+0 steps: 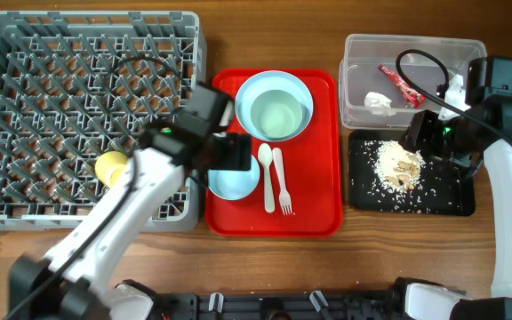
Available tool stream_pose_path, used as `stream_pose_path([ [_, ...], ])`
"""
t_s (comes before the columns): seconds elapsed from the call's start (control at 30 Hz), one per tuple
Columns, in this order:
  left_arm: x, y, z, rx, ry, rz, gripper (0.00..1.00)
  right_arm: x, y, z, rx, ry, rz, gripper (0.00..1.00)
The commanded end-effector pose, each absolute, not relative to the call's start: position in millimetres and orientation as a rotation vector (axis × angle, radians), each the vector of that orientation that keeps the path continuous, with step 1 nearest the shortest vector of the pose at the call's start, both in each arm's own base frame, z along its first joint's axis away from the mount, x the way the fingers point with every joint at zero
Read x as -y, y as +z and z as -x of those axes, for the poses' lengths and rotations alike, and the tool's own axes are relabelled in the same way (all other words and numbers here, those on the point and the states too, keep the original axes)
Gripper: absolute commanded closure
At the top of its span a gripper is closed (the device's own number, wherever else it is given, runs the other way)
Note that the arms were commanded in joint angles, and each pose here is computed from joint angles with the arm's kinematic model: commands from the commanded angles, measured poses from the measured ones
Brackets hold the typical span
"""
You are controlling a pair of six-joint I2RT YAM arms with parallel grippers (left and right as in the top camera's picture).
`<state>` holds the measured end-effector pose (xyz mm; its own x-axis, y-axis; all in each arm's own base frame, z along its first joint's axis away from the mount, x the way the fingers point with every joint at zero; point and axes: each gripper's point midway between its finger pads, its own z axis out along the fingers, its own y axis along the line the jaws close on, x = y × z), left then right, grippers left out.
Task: Sort waste into correct bins and load items into the dishwasher rack
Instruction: 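Grasp the small light-blue bowl on the red tray with the left gripper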
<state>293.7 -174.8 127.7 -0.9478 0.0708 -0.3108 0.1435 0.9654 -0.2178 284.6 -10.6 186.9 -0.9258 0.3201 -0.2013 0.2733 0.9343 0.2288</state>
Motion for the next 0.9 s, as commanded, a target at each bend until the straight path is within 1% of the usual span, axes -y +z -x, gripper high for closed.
stream_pose_path([
  [0.0,206,80,-287,-2.895,-0.244,-0.321,0.21,15,196,-287,-2.827,0.259,-0.423,0.46],
  [0.07,217,58,-284,-2.931,-0.222,-0.372,0.32,15,196,-287,-2.827,0.259,-0.422,0.46],
  [0.1,222,47,-282,-2.948,-0.21,-0.395,0.44,15,196,-287,-2.827,0.259,-0.422,0.46],
  [0.13,225,39,-280,-2.959,-0.202,-0.408,0.59,15,196,-287,-2.827,0.259,-0.422,0.46],
  [0.2,229,27,-276,-2.984,-0.182,-0.433,0.7,15,196,-287,-2.827,0.259,-0.423,0.46],
  [0.23,229,26,-276,-2.985,-0.18,-0.434,0.73,15,196,-287,-2.827,0.259,-0.422,0.46],
  [0.3,230,26,-277,-2.979,-0.186,-0.433,0.89,15,196,-287,-2.827,0.259,-0.421,0.46],
  [0.37,230,26,-277,-2.98,-0.185,-0.434,0.96,15,196,-287,-2.828,0.259,-0.418,0.46],
  [0.5,233,30,-276,-2.979,-0.22,-0.431,0.96,15,196,-287,-2.828,0.258,-0.418,0.46],
  [0.6,237,56,-278,-2.919,-0.277,-0.427,0.96,15,196,-286,-2.83,0.258,-0.417,0.46],
  [0.67,241,86,-284,-2.837,-0.335,-0.42,0.96,14,196,-286,-2.831,0.258,-0.417,0.46],
  [0.73,242,136,-291,-2.707,-0.42,-0.392,0.96,14,196,-286,-2.831,0.258,-0.417,0.46],
  [0.83,214,207,-311,-2.531,-0.49,-0.268,0.96,14,196,-286,-2.832,0.258,-0.413,0.46],
  [0.87,205,220,-316,-2.497,-0.511,-0.26,0.96,14,196,-286,-2.833,0.259,-0.414,0.46],
])
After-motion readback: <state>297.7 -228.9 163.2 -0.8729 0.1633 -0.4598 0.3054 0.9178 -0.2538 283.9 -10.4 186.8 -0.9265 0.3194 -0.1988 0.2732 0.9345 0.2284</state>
